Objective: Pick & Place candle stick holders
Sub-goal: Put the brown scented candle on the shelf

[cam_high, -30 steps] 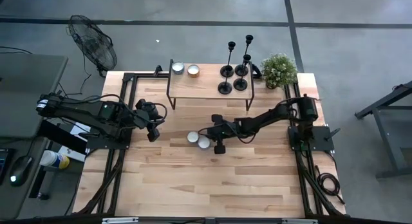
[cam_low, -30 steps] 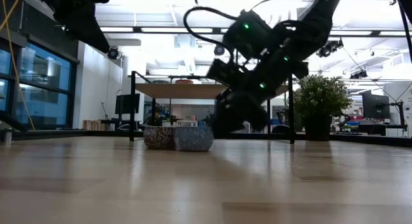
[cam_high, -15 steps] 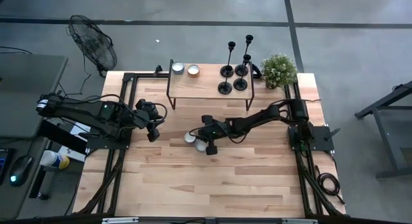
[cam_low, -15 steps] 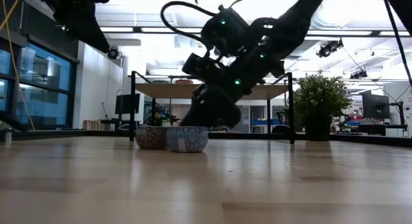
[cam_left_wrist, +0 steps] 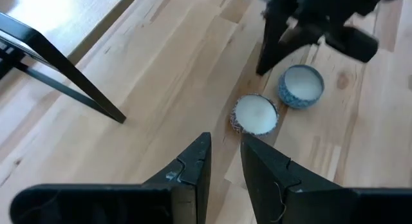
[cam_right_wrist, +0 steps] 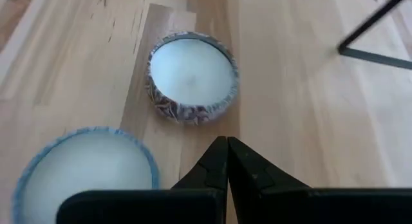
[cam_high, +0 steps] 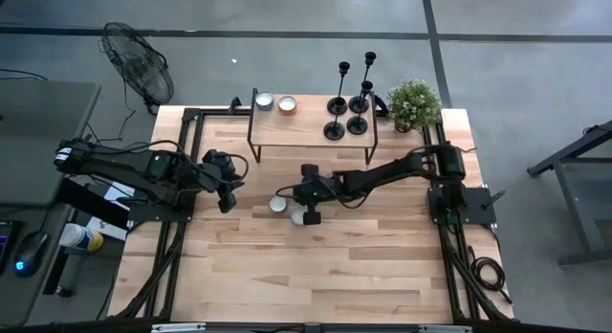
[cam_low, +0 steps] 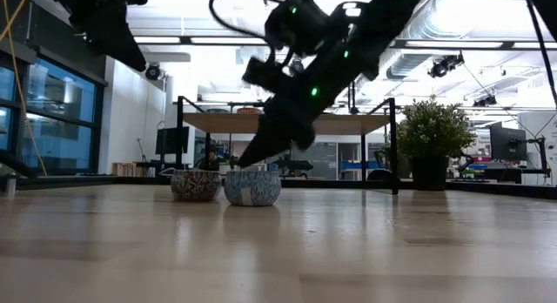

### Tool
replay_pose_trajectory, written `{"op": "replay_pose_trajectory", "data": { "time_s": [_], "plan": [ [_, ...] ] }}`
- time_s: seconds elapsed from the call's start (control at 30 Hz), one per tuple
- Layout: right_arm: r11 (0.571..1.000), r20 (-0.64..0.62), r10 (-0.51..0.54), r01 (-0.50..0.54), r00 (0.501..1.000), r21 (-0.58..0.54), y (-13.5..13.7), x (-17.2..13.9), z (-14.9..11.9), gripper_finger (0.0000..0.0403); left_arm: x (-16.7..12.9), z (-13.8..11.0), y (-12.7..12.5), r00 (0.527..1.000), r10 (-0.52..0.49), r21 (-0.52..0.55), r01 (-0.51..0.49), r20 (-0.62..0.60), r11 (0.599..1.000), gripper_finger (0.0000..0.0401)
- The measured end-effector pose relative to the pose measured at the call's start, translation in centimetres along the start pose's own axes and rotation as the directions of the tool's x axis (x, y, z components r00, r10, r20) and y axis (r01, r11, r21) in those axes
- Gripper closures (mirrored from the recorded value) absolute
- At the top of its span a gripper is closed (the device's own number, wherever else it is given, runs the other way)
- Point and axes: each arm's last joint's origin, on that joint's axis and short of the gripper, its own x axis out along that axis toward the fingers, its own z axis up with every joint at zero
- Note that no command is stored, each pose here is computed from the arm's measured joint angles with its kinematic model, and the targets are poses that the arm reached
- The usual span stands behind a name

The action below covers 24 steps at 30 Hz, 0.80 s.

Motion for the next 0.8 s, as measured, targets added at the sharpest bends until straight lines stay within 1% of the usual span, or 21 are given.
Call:
{"op": "replay_pose_trajectory", "data": {
  "time_s": [0.1, 0.17, 0.23, 0.33, 0.43, 0.53, 0.6, 0.67, 0.73, 0.8],
  "plan": [
    [0.999, -0.033, 0.004, -0.003, 0.999, 0.037, -0.3, -1.6, 0.6, 0.0403, 0.0, 0.0, 0.0, 1.000, -0.003, -0.033, 0.003, -0.001, 0.999, 0.0320],
    [0.996, -0.066, 0.007, -0.001, 0.998, 0.088, -0.5, -3.0, 0.8, 0.0403, 0.1, 0.0, -0.1, 1.000, -0.004, -0.070, 0.004, -0.006, 0.998, 0.0320],
    [0.989, -0.093, -0.007, 0.021, 0.996, 0.146, -0.8, -4.5, 1.2, 0.0403, 0.4, 0.0, -0.3, 1.000, -0.009, -0.104, 0.006, -0.025, 0.995, 0.0320],
    [0.977, -0.160, -0.021, 0.054, 0.987, 0.207, -1.0, -6.3, 1.2, 0.0403, 1.2, -0.1, -0.7, 0.998, -0.013, -0.128, 0.004, -0.066, 0.992, 0.0320],
    [0.968, -0.222, -0.037, 0.090, 0.974, 0.235, -0.7, -8.0, 1.2, 0.0403, 2.3, -0.2, -1.2, 0.993, -0.002, -0.129, -0.013, -0.118, 0.991, 0.0320],
    [0.966, -0.280, -0.027, 0.097, 0.960, 0.241, 0.0, -9.4, 1.0, 0.0403, 3.5, -0.3, -1.8, 0.988, 0.004, -0.132, -0.024, -0.155, 0.991, 0.0320],
    [0.968, -0.328, -0.015, 0.096, 0.944, 0.233, 0.7, -9.9, 0.6, 0.0403, 4.2, -0.3, -2.1, 0.986, 0.010, -0.142, -0.034, -0.169, 0.989, 0.0320],
    [0.970, -0.347, -0.005, 0.088, 0.938, 0.225, 1.3, -10.2, 0.5, 0.0403, 4.8, -0.3, -2.4, 0.984, 0.013, -0.144, -0.039, -0.177, 0.989, 0.0320],
    [0.969, -0.338, 0.003, 0.080, 0.941, 0.233, 2.0, -10.2, 0.2, 0.0403, 5.2, -0.3, -2.6, 0.982, 0.020, -0.147, -0.048, -0.188, 0.988, 0.0320],
    [0.961, -0.306, 0.032, 0.055, 0.951, 0.272, 2.7, -10.0, -0.7, 0.0403, 5.5, -0.4, -2.7, 0.980, 0.024, -0.150, -0.055, -0.198, 0.987, 0.0320]
  ]
}}
